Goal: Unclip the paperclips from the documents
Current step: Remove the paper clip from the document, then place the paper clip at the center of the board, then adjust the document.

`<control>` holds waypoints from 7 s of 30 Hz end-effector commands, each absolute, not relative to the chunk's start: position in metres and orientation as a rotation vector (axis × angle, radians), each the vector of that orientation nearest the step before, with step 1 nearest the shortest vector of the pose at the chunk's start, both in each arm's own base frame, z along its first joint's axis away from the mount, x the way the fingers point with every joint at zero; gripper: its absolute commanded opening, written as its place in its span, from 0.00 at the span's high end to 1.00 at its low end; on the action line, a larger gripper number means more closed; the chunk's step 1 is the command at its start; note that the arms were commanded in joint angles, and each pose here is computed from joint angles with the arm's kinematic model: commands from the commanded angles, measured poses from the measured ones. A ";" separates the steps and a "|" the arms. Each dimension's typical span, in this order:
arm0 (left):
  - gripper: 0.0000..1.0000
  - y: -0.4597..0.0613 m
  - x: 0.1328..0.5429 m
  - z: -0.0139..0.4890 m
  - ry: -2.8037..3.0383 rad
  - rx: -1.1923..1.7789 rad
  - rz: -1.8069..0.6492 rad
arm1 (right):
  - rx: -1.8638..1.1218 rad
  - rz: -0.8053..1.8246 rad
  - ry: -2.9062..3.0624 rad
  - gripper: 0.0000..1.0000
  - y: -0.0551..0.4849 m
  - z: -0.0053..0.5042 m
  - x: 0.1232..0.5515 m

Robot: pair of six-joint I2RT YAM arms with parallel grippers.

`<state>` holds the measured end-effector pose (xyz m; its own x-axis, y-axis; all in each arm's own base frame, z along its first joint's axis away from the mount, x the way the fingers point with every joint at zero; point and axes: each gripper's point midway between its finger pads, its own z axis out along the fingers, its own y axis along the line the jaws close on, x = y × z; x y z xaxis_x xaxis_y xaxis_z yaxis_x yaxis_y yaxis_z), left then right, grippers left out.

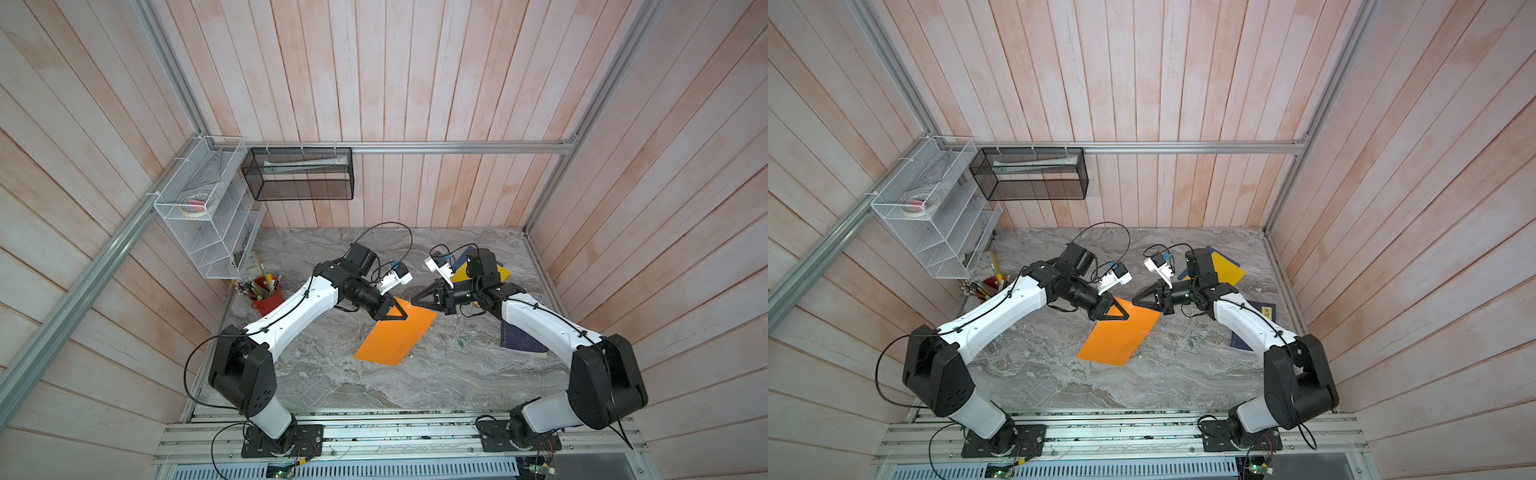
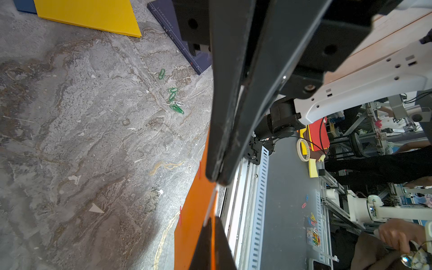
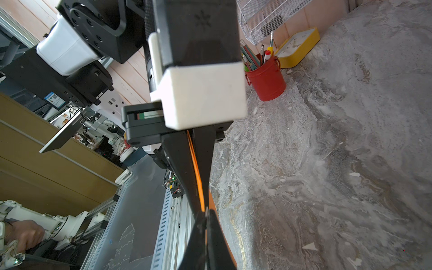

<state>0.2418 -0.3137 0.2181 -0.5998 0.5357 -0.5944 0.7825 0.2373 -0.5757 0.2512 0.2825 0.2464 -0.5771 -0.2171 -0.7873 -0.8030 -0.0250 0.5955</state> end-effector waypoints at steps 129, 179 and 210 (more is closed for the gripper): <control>1.00 -0.299 0.277 0.242 2.078 1.052 -1.232 | -0.178 0.996 2.398 0.57 0.143 0.114 0.312; 1.00 -0.303 0.258 0.273 1.907 1.125 -1.461 | -0.972 1.646 1.579 0.97 0.268 0.262 0.242; 0.82 -0.299 0.264 0.252 2.021 1.044 -1.453 | -0.950 1.586 1.619 1.00 0.256 0.278 0.257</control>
